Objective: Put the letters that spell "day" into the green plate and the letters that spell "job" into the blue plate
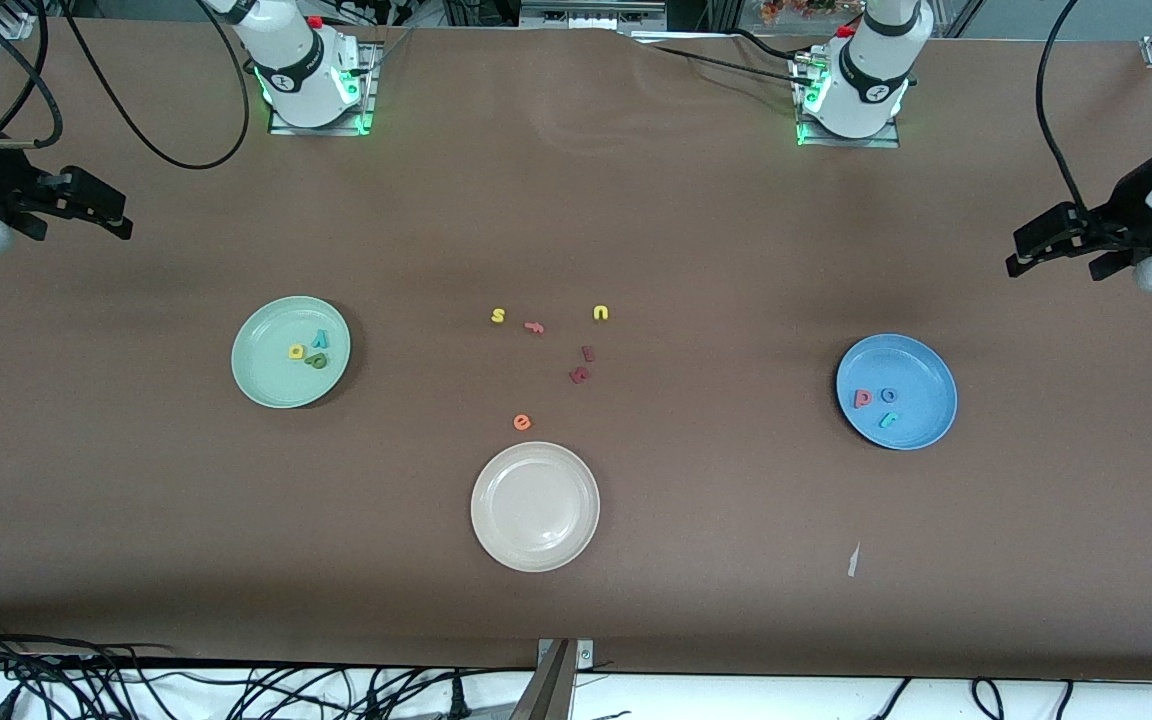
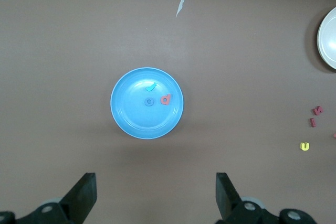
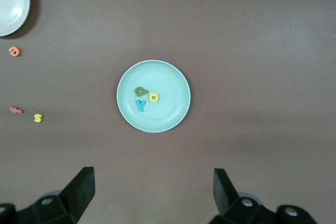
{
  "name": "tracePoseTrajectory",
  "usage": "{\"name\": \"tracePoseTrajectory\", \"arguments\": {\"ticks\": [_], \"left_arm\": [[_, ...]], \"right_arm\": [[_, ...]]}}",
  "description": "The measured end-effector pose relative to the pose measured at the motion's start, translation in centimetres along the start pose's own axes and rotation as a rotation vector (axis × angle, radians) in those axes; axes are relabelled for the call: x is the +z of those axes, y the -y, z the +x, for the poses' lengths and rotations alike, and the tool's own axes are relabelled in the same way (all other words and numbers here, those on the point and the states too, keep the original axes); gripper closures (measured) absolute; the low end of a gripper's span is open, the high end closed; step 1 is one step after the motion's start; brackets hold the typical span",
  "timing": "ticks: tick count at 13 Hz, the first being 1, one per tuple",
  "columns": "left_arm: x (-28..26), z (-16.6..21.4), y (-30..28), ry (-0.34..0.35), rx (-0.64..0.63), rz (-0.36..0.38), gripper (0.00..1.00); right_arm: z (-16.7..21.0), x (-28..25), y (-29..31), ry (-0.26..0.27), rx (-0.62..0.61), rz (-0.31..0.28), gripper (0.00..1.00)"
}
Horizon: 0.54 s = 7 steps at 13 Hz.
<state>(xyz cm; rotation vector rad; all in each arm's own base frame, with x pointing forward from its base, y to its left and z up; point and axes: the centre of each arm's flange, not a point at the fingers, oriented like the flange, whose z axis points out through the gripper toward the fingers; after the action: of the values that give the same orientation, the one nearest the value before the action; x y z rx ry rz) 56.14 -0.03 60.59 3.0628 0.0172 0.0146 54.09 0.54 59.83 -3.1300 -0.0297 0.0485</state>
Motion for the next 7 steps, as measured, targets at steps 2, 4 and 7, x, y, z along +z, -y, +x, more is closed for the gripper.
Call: {"name": "tracePoseTrajectory", "arguments": {"ticks": [2, 4, 7], "left_arm": [[-0.67, -0.57, 0.24, -0.006, 0.017, 0.007, 0.00], [-0.63, -0.94, 0.12, -0.001, 0.026, 0.022, 0.00], [-0.10, -1.02, 0.07, 0.011, 0.044, 0.076, 0.00]], "right_arm": [[0.02, 0.04, 0.00, 0.001, 0.000, 0.000, 0.00], [0.03, 0.05, 0.00, 0.001, 0.000, 0.000, 0.00], [0.03, 0.06, 0.00, 0.001, 0.000, 0.000, 0.00]]}}
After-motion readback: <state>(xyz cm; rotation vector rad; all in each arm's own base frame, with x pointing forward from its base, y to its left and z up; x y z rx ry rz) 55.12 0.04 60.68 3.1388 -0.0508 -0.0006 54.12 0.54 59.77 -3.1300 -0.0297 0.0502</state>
